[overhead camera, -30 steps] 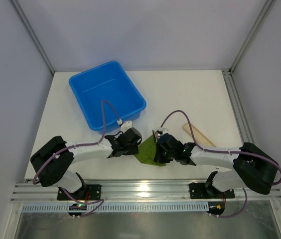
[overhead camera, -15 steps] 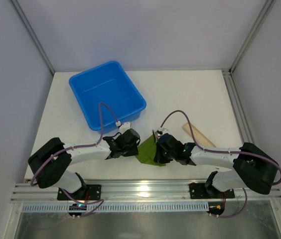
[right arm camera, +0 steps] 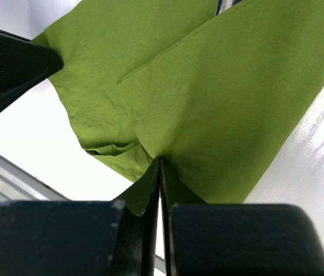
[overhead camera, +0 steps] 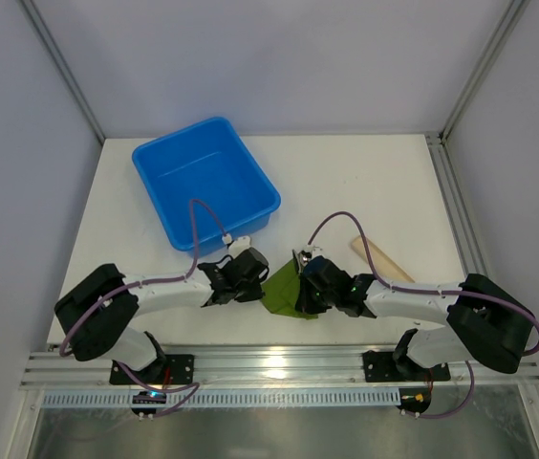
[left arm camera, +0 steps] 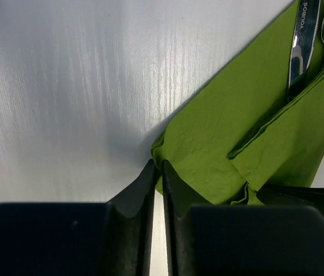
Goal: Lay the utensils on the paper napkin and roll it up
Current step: Roll the napkin at the center of the board.
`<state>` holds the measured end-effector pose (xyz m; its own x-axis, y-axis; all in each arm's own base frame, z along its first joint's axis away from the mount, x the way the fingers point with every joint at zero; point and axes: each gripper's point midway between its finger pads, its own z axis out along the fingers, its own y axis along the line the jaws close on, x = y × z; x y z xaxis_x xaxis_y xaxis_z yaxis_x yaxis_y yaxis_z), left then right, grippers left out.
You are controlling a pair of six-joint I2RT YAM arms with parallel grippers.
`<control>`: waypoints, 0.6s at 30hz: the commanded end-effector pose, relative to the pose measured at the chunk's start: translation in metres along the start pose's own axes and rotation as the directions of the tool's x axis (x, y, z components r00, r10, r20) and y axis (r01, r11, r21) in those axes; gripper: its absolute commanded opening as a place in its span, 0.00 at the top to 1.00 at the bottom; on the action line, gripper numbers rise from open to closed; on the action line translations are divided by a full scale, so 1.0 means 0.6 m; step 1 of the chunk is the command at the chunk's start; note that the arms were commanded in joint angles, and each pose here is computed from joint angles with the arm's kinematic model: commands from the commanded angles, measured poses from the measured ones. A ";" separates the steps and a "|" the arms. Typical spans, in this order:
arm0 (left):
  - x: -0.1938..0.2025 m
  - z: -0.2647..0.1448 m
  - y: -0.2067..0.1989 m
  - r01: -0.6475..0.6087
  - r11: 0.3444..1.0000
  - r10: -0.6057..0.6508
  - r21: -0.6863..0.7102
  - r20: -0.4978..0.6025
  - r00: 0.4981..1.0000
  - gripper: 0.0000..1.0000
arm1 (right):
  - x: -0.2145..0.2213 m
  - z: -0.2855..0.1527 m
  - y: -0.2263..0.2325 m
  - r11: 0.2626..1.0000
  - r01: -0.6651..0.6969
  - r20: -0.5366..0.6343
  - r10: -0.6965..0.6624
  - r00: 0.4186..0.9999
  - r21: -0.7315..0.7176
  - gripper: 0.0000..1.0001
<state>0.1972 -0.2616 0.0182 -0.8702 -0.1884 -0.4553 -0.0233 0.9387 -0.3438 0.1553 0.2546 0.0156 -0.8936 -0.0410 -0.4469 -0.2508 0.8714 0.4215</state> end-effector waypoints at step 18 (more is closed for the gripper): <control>-0.067 -0.069 -0.122 -0.051 0.963 0.029 0.266 0.084 0.996 1.00 | -0.002 -0.003 -0.017 0.999 0.010 0.031 -0.011 0.999 0.036 0.96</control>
<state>0.2057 -0.2884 0.0699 -0.8431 -0.1815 -0.5062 0.0894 0.8809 -0.4648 0.1551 0.2539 0.0159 -0.8919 -0.0387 -0.4506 -0.2514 0.8706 0.4230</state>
